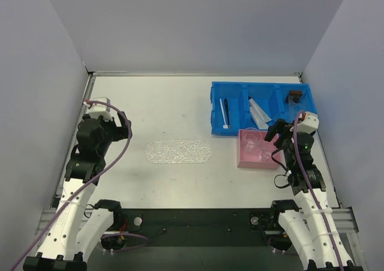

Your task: Prepare toiletry sets of a toothbrush and toothpaste on the tray

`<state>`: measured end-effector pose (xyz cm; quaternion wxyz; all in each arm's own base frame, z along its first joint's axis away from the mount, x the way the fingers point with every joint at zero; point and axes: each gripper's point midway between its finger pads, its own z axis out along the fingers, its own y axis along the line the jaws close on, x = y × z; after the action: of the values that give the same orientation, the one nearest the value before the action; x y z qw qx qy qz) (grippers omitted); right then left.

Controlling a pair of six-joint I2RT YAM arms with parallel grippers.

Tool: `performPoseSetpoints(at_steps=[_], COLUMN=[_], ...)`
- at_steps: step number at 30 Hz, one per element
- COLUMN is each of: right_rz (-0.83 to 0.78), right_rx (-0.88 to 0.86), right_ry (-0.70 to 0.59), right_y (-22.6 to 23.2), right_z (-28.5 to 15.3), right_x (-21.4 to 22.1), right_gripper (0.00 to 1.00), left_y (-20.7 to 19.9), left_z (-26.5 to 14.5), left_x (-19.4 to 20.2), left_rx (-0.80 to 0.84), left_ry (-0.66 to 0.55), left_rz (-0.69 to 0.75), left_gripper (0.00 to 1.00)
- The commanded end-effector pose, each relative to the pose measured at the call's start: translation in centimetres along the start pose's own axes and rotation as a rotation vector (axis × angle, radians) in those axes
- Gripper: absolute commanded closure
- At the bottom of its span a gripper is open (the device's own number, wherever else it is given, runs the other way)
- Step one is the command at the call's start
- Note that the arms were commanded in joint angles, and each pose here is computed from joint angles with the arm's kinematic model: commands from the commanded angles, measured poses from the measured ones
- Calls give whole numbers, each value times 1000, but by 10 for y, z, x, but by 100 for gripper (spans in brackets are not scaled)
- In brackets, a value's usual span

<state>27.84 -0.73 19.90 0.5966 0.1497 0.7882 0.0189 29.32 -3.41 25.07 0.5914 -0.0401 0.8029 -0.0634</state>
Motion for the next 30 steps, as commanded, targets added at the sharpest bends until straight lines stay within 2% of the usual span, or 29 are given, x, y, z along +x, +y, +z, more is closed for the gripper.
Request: performPoseSetpoints(at_steps=[1, 10, 12, 16, 19, 24, 27, 30], right_rz=[19, 72, 65, 9, -43, -114, -137, -162], right_rx=[-1, -5, -9, -5, -34, -23, -16, -33], right_ry=[-70, -80, -70, 31, 130, 308, 381, 437], right_y=[4, 7, 10, 11, 18, 22, 26, 37], right_z=[-4, -10, -12, -16, -18, -15, -8, 0], right_x=[-27, -37, -43, -39, -33, -7, 11, 25], right_gripper=[24, 21, 23, 28, 37, 46, 49, 51], left_y=[4, 20, 15, -11, -23, -64, -95, -118], left_z=[-7, -9, -7, -2, 2, 5, 13, 25], left_x=[-25, -25, -21, -25, -30, -66, -71, -55], left_rx=[-32, -129, -96, 38, 88, 150, 217, 308], left_ry=[-79, -89, -74, -81, -71, -59, -33, 13], left_rz=[-25, -52, -42, -3, 26, 96, 126, 110], left_gripper=[6, 5, 4, 4, 8, 12, 13, 13])
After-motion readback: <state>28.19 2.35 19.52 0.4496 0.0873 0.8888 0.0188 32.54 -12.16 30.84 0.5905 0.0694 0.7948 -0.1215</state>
